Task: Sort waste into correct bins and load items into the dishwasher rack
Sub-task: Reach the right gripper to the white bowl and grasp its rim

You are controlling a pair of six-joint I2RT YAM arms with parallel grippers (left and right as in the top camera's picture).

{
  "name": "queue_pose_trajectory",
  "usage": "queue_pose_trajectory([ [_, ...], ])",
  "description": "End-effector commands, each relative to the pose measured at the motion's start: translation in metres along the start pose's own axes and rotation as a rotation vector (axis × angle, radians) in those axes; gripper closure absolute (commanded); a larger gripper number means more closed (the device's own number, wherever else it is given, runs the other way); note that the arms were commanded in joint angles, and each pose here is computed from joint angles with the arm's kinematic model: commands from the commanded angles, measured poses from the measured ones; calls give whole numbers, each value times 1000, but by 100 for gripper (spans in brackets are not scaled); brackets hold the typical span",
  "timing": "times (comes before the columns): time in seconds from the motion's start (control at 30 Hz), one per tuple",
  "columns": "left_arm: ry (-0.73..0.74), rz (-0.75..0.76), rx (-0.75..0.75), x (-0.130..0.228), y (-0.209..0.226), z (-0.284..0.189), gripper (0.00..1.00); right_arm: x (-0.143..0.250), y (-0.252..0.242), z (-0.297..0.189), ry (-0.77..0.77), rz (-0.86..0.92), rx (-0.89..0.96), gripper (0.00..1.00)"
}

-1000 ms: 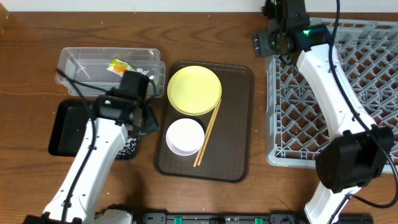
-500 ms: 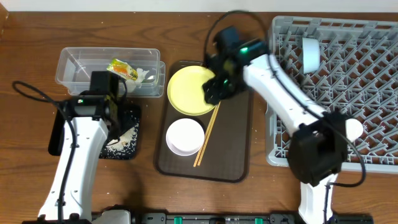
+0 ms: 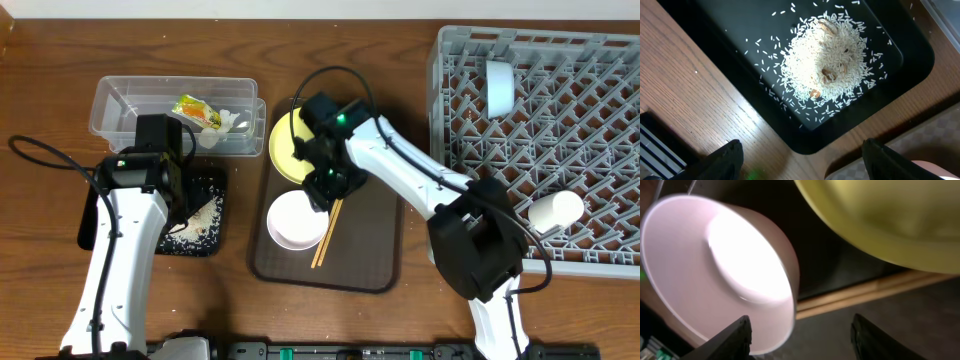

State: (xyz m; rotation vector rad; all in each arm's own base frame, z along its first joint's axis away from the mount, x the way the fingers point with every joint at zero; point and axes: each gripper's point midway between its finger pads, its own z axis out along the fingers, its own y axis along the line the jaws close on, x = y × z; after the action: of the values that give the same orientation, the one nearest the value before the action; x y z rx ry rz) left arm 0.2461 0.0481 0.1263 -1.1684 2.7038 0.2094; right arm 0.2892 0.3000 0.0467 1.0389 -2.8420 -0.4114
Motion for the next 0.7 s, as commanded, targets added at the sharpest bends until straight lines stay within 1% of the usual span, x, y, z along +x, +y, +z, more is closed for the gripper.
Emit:
queue_pose_trajectory([
  [0.0, -25, -16, -10, -6, 2, -4, 21, 11, 5, 18, 41, -21, -5, 46],
  [0.07, -25, -16, -10, -6, 2, -4, 21, 11, 4, 21, 37, -23, -5, 58],
  [0.1, -25, -17, -10, -6, 2, -4, 21, 9, 4, 21, 28, -22, -4, 62],
  [0.13, -25, -16, -10, -6, 2, -4, 21, 6, 4, 21, 19, -19, -4, 63],
  [0.2, -25, -17, -10, -6, 2, -4, 21, 1, 3, 20, -1, -21, -4, 69],
  [0.27, -25, -16, -10, -6, 2, -4, 21, -2, 1, 17, -11, -16, 0, 78],
  [0.3, -24, -16, -11, -6, 3, -4, 21, -3, -1, 16, -15, -13, 3, 81],
  [0.37, -24, -16, -11, -6, 3, -4, 21, -7, -8, 11, -31, -4, 19, 91],
  [0.43, -24, -16, -11, -6, 3, -4, 21, -12, -15, 2, -54, 5, 37, 99],
  [0.67, -24, -16, -11, -6, 3, -4, 21, -28, -36, -45, -157, 44, 51, 99],
])
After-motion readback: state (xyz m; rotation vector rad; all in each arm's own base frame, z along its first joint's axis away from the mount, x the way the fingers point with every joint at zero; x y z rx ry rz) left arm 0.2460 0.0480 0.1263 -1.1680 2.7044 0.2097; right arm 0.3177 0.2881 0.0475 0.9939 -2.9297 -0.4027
